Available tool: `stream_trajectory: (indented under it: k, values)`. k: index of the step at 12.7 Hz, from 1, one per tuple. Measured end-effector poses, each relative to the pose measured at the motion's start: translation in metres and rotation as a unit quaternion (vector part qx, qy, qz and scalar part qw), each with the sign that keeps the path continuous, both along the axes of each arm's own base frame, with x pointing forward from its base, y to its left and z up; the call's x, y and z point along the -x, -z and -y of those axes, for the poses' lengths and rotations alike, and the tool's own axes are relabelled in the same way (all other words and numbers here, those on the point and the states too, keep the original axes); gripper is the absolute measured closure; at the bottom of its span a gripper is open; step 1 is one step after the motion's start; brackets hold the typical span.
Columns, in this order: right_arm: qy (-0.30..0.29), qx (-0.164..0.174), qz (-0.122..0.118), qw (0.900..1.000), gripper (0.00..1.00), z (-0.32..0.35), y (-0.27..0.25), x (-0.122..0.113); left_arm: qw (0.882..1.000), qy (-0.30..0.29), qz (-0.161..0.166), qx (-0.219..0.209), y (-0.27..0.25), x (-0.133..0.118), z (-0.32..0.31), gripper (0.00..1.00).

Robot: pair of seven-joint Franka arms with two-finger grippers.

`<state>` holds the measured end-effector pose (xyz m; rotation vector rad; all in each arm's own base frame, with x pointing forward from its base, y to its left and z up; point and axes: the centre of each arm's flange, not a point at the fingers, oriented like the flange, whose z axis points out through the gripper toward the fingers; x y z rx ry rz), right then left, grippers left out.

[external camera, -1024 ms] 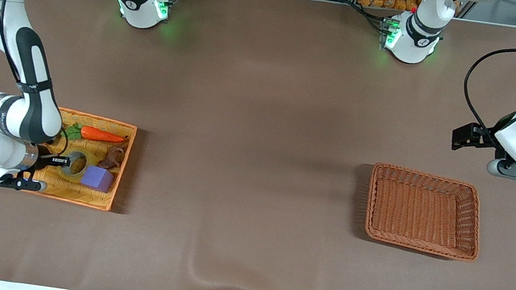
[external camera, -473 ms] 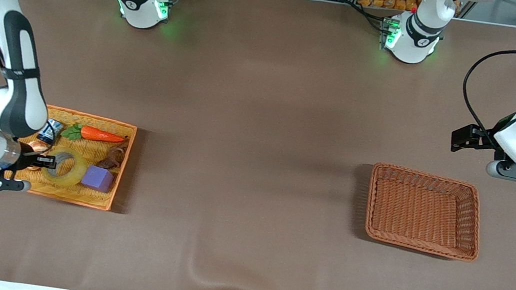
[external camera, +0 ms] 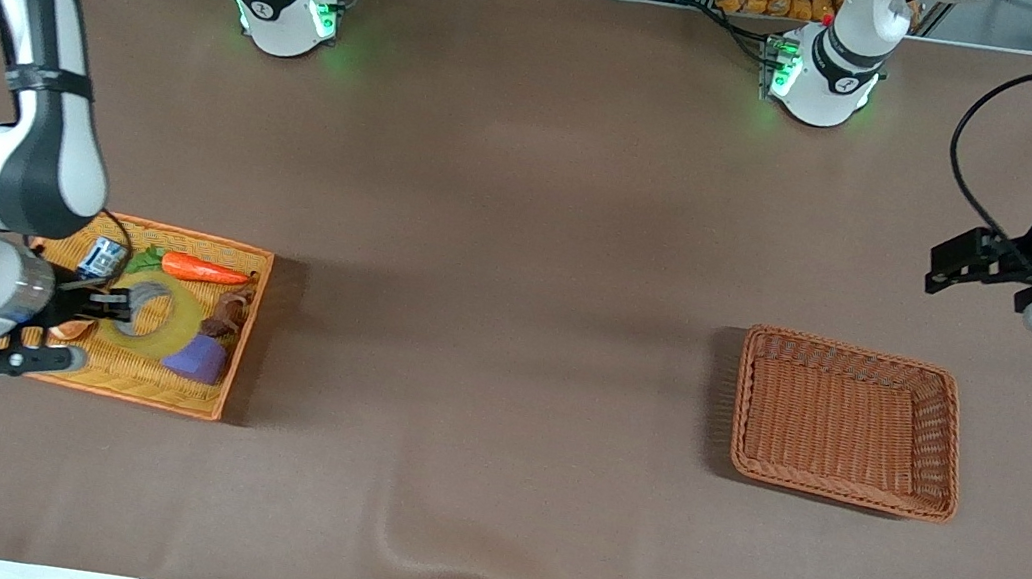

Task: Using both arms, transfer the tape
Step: 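Lift the tape roll with the right gripper toward the table middle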

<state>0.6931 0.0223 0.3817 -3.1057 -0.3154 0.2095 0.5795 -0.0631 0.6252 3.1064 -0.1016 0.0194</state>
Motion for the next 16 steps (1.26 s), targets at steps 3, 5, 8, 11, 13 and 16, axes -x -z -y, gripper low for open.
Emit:
stream_trajectory:
  k: [3,5,8,11,13,16]
  values:
    - [0.013,0.0,-0.012,1.0,0.78,-0.077,0.008,0.008,1.0,0.002,0.001,0.001,-0.003,0.002,0.002,0.0]
    - [0.053,-0.006,-0.031,0.998,0.78,-0.133,0.026,0.018,1.0,0.008,-0.001,0.001,-0.001,0.001,0.009,0.0]
    - [0.104,0.003,-0.049,0.993,0.78,-0.217,0.056,0.04,1.0,0.011,-0.002,0.001,0.0,0.001,0.012,0.0]
    - [0.143,-0.021,-0.079,0.986,0.78,-0.268,0.083,0.058,1.0,0.014,-0.004,0.008,0.0,0.002,0.017,0.0]
    - [0.181,-0.029,-0.07,0.981,0.78,-0.298,0.111,0.063,1.0,0.018,-0.01,0.009,0.001,0.004,0.021,0.0]
    - [0.227,-0.019,-0.064,0.972,0.78,-0.36,0.147,0.091,1.0,0.025,-0.015,0.009,0.005,0.004,0.03,0.0]
